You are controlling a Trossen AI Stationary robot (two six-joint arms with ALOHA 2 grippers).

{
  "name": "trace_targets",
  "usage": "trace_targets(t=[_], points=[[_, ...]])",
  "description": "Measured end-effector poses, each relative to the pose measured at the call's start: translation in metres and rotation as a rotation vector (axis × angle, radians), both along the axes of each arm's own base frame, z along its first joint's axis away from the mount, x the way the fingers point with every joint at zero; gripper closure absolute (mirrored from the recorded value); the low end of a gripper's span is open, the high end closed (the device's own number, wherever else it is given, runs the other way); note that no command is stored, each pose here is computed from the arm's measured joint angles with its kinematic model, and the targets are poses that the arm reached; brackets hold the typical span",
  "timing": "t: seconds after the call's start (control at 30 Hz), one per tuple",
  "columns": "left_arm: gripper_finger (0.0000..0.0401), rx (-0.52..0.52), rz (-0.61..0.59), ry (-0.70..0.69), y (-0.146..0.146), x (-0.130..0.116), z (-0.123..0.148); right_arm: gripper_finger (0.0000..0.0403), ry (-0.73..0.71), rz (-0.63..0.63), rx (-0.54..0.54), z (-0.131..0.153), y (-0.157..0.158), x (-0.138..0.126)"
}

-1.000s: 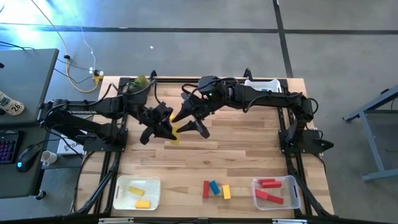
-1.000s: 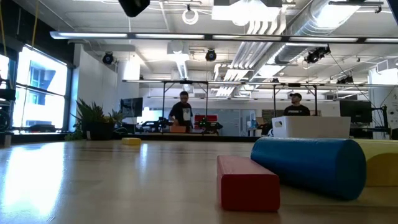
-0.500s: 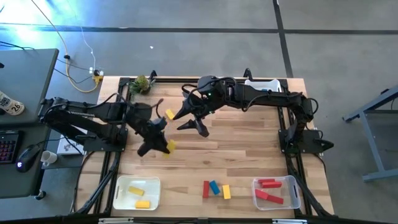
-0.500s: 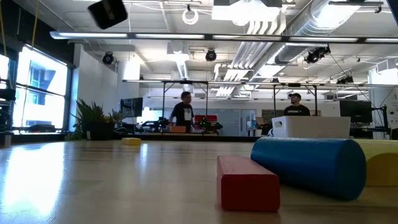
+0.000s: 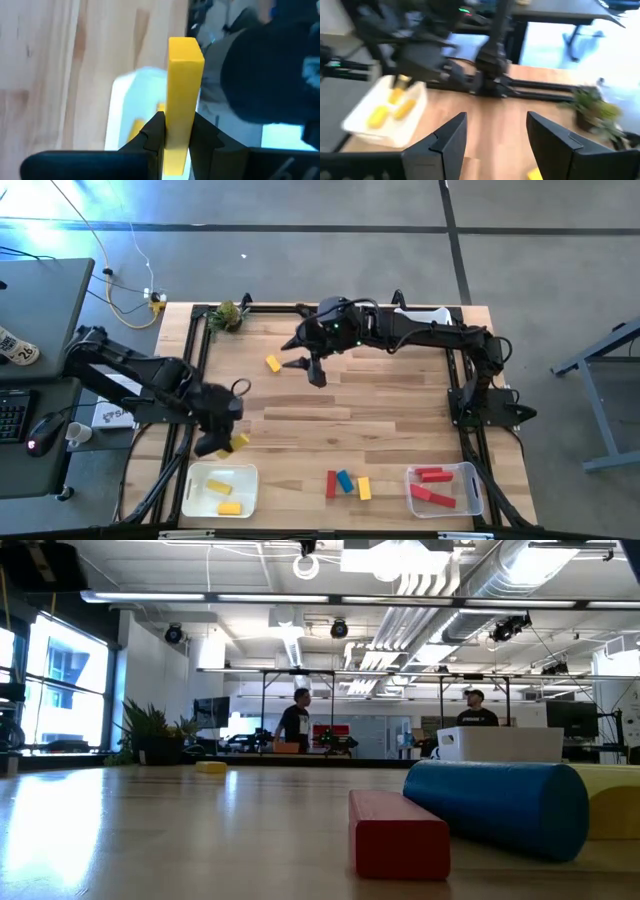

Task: Sort & place blocks by color
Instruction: Put the yellow block into the bottom white bin

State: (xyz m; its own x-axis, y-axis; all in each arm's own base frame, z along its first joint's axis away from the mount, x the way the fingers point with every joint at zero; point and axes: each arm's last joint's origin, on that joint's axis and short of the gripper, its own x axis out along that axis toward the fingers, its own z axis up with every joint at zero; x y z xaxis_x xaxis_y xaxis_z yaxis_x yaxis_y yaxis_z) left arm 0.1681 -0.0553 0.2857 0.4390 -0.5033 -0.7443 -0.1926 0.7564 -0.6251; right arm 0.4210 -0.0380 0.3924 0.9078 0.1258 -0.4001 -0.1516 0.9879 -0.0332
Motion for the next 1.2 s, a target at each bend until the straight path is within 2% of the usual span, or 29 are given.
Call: trace_targets(t=[0.1,0.23,0.47,0.7,0.97,1.2], points=[[0.0361,0.016,-0.02,0.076,-0.01,-0.009,-0.004,0.0212,0.016,-0.068,-0.015,-0.002,-0.007,-0.001],[0.0361,0.051,-0.065,0.191,-0.029,-0.018,-0.011,0.0212,0.038,-0.144,0.016,-0.003,-0.016,-0.002],[0.0361,0.137,-0.106,0.27,-0.058,-0.019,-0.026,0.0212,0.116,-0.201,0.087,-0.01,-0.024,-0.007],[0.0348,0.17,-0.146,0.306,-0.073,-0.011,-0.039,0.0212,0.144,-0.202,0.089,-0.012,-0.024,-0.008],[0.0337,0.169,-0.16,0.311,-0.079,-0.008,-0.043,0.0212,0.17,-0.201,0.087,-0.014,-0.024,-0.01],[0.0305,0.166,-0.162,0.314,-0.079,-0.008,-0.044,0.0212,0.209,-0.201,0.088,-0.017,-0.023,-0.012]])
